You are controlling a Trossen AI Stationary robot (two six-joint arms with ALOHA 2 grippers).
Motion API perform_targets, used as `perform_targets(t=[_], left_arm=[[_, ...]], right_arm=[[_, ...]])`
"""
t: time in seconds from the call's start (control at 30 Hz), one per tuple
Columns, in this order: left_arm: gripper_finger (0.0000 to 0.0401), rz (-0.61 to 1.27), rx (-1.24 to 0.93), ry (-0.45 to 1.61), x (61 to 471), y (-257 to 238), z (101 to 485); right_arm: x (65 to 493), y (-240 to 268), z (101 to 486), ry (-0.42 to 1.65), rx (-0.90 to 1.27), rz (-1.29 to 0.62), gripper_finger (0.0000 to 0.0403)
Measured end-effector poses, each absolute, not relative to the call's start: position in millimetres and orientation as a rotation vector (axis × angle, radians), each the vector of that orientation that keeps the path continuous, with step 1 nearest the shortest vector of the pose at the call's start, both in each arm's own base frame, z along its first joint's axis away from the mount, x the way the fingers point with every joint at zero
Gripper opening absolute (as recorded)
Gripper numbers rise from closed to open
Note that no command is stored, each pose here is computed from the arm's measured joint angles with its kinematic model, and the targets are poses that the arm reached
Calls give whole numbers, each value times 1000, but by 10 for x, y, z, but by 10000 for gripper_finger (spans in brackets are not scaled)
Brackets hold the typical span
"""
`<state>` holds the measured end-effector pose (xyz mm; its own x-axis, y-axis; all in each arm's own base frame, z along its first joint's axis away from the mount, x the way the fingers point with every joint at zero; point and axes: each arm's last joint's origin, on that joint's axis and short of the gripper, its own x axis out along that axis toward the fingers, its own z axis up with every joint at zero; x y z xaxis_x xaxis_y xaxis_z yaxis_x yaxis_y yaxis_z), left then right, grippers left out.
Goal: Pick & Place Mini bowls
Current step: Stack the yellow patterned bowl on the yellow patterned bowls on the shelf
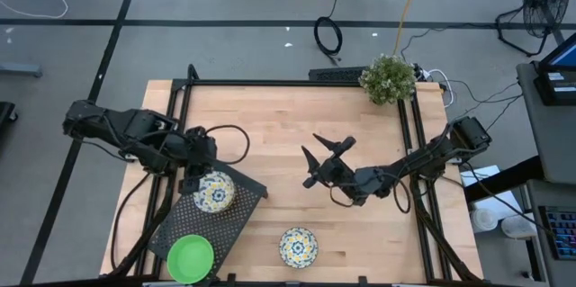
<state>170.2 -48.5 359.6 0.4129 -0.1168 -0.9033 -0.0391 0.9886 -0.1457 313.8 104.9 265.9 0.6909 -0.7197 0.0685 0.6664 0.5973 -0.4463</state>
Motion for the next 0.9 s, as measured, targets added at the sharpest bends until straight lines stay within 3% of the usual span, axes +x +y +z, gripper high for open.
perform_targets(t=[0.27,0.43,0.63,0.9], left_arm=[[60,-79,9,748,1647,-425,3908],[61,15,58,457,1614,-347,4046],[52,-48,144,304,1756,-305,3614],[27,26,125,160,1871,-185,3078]], right_arm=[[3141,1410,2769,133,-381,-670,208],[3270,1497,2803,321,-117,-214,208],[3320,1358,2578,547,47,-192,208],[3219,1634,2094,868,263,-118,208]])
